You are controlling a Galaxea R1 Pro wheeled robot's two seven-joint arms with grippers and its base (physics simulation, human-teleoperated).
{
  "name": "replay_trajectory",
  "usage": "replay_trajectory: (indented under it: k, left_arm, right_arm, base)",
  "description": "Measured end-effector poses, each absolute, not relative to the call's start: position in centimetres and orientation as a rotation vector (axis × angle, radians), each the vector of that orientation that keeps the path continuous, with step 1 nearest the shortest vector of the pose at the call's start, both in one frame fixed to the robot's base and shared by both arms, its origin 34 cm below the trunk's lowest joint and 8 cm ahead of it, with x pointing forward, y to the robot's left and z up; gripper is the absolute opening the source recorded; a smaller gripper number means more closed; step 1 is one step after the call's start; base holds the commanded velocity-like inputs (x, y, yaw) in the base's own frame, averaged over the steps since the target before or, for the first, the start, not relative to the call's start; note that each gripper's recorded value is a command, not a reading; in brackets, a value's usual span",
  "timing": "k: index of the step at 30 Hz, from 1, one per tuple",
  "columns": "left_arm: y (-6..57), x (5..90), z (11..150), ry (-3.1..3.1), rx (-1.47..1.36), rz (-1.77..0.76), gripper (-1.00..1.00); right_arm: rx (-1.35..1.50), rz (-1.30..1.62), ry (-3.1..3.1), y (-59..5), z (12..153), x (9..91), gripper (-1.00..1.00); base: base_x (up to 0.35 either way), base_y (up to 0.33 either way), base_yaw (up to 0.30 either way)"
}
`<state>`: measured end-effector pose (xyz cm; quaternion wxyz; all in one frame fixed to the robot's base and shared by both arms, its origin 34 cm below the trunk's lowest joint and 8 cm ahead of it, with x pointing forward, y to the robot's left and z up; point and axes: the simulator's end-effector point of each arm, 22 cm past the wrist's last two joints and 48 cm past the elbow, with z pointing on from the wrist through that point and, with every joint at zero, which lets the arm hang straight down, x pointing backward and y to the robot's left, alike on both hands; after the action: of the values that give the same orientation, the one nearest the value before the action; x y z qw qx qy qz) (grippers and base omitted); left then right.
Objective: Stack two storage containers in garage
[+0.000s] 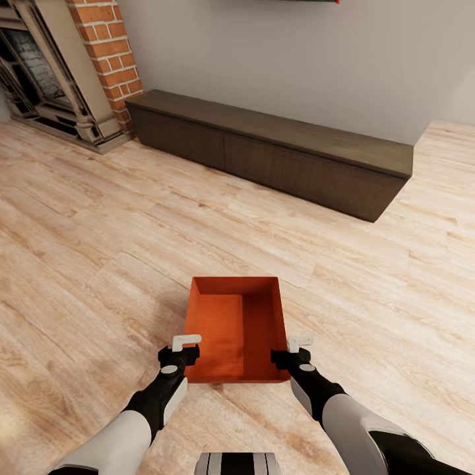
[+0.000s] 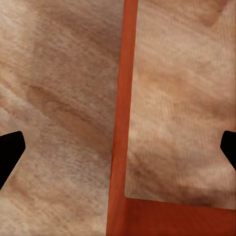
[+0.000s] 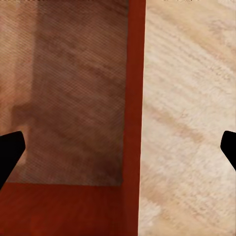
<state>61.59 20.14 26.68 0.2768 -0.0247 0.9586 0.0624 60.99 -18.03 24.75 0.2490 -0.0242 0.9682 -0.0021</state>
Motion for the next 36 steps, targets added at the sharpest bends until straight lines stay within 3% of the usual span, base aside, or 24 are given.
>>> replay_trajectory:
  k: [36]
  left_arm:
    - [21.0,60.9,24.7,2.582,-0.103,0.2,1.0]
  right_arm:
    - [-0.066,-0.007,2.632,-18.1,22.9,60.7,1.0]
  base:
    - [0.0,0.0,0.0]
